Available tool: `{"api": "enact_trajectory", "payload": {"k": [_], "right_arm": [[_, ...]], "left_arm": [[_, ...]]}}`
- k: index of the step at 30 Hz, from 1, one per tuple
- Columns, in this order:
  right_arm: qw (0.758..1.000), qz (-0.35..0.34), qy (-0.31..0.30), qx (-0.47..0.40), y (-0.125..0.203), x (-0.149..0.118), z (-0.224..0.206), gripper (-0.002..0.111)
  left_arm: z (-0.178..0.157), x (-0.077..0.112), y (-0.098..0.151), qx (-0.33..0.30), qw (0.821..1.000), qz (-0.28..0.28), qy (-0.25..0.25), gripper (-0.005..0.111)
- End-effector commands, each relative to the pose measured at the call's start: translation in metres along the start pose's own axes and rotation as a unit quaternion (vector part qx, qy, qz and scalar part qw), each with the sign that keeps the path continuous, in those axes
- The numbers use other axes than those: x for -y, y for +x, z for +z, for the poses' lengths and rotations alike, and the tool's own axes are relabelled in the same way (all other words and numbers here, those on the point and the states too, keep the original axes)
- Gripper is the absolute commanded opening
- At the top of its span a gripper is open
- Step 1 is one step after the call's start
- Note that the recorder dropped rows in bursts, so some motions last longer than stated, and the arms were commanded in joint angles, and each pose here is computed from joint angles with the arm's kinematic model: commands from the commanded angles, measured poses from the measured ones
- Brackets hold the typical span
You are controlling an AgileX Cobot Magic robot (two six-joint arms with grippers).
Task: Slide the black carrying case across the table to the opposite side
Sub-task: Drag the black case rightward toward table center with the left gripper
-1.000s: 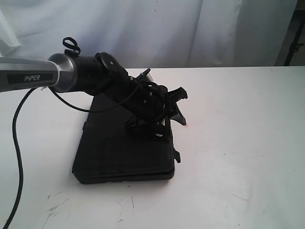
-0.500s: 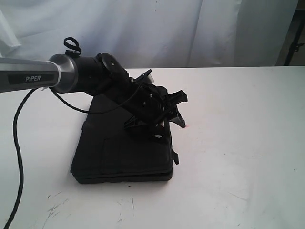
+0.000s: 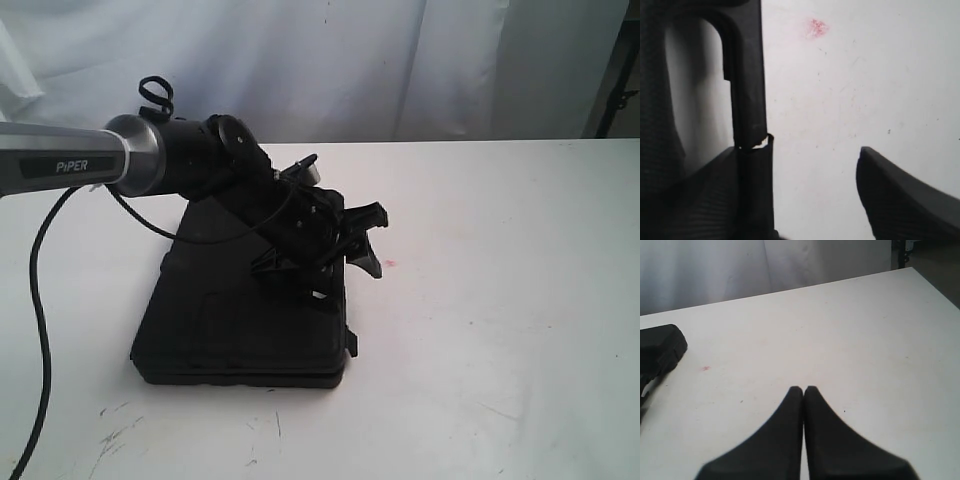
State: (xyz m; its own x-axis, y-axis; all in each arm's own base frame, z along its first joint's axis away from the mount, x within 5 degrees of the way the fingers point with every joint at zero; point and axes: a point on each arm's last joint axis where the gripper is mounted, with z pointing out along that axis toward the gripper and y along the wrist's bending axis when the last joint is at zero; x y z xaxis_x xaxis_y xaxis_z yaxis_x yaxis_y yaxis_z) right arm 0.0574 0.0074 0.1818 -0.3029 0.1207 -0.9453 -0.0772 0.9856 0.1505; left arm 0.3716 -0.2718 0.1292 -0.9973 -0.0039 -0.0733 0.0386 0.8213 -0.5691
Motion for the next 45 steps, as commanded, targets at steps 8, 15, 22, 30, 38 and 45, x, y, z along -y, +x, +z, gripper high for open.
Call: {"api": "enact_trajectory", "payload": {"k": [8, 15, 22, 30, 38, 45], "right_arm": [[1.0, 0.0, 0.003, 0.004, 0.0, 0.0, 0.0, 0.0], [1.0, 0.0, 0.003, 0.004, 0.0, 0.0, 0.0, 0.0], [1.0, 0.0, 0.003, 0.004, 0.0, 0.0, 0.0, 0.0], [1.0, 0.0, 0.003, 0.004, 0.0, 0.0, 0.0, 0.0], [1.0, 0.0, 0.003, 0.004, 0.0, 0.0, 0.0, 0.0], [1.0, 0.0, 0.003, 0.004, 0.0, 0.0, 0.0, 0.0]], "left_arm": [[-0.007, 0.019, -0.003, 0.015, 0.995, -0.034, 0.088, 0.069], [-0.008, 0.023, -0.004, 0.017, 0.994, -0.02, 0.11, 0.069], [-0.007, 0.021, -0.006, 0.031, 0.994, -0.012, 0.101, 0.069], [-0.01, 0.028, -0.014, 0.065, 0.984, -0.071, 0.148, 0.069], [-0.005, 0.012, -0.003, 0.013, 0.998, -0.022, 0.051, 0.068], [-0.005, 0.001, -0.002, 0.012, 0.999, -0.049, -0.009, 0.068]]}}
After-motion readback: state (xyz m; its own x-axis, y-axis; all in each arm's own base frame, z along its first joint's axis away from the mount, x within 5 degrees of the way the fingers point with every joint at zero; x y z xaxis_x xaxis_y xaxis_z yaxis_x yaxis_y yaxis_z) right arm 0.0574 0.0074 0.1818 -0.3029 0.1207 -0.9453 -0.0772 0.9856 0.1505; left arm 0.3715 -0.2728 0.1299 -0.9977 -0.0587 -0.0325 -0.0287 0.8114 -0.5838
